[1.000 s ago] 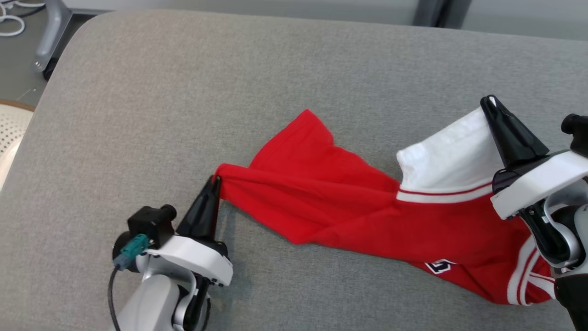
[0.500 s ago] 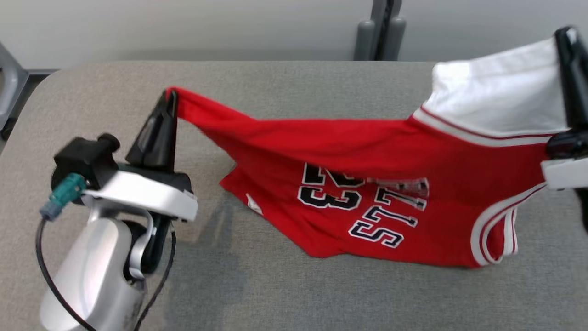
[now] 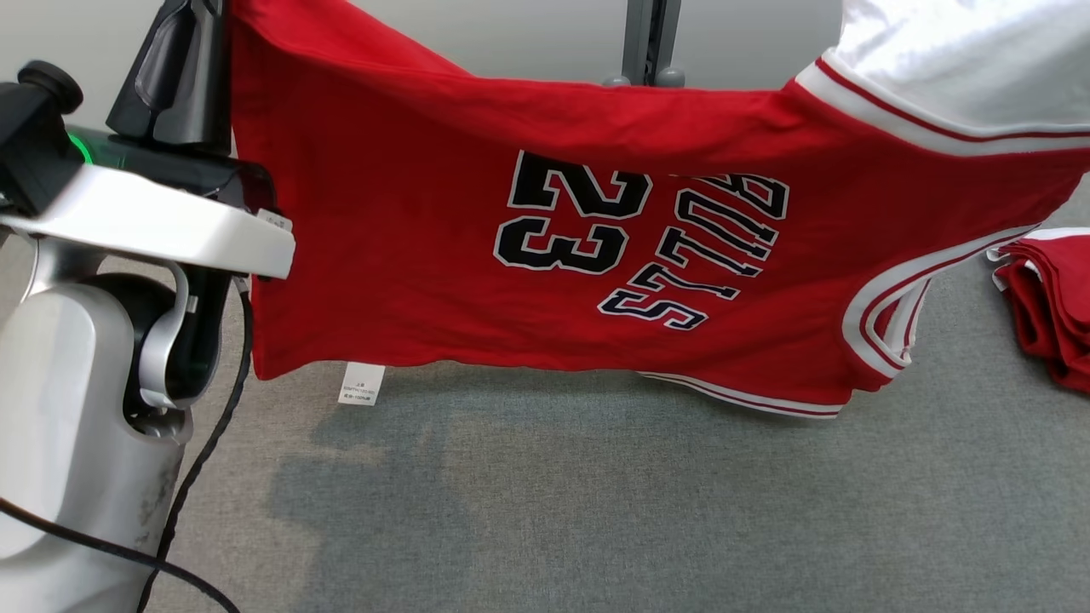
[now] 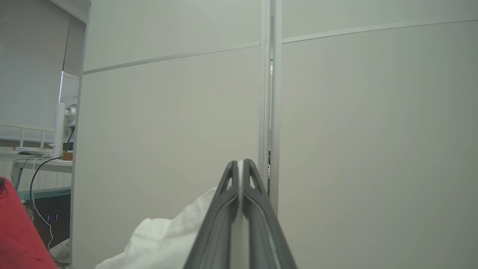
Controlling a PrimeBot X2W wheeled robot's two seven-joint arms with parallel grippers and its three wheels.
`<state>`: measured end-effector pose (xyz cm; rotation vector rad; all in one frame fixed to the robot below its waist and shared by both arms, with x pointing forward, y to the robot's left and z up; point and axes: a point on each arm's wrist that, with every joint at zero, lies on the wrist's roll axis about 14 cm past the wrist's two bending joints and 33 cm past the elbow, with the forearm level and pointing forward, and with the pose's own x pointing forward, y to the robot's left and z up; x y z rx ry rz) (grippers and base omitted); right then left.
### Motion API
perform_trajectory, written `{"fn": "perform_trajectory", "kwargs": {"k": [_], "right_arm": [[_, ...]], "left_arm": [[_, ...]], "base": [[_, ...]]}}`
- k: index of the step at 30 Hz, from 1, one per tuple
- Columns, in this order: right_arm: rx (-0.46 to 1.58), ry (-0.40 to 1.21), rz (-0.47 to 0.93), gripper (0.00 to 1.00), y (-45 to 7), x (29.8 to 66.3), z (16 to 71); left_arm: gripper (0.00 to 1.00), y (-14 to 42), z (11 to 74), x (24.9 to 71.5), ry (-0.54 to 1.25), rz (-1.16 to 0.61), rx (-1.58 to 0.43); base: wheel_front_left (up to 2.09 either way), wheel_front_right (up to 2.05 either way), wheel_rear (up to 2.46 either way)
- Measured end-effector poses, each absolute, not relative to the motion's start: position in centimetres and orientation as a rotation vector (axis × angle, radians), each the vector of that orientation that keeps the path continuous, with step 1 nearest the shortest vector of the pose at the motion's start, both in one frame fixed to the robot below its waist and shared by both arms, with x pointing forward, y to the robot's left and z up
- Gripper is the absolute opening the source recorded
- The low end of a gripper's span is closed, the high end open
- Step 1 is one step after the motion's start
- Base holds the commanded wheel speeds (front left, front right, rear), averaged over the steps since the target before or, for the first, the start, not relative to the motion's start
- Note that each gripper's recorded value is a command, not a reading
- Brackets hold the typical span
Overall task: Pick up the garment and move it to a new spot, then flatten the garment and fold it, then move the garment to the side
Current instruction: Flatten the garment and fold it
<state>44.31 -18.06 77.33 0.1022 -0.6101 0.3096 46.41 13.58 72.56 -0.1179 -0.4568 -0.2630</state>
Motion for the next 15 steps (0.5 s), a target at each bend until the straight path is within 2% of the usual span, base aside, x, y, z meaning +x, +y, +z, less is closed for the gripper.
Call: {"fn": "perform_trajectory", "kwargs": {"k": [7, 15], "right_arm": [[0.129, -0.584, 0.308, 0.00, -18.2, 46.5, 76.9], [0.138, -0.592, 0.337, 0.00, -16.9, 51.5, 77.5]], "left_arm": [[0.00, 12.9, 72.7, 48.2, -0.445, -0.295, -0.134], [0.00, 11.9, 73.4, 52.9, -0.469, -0.333, -0.135]], "base": [[0.00, 0.00, 0.00], [0.00, 0.00, 0.00]]}}
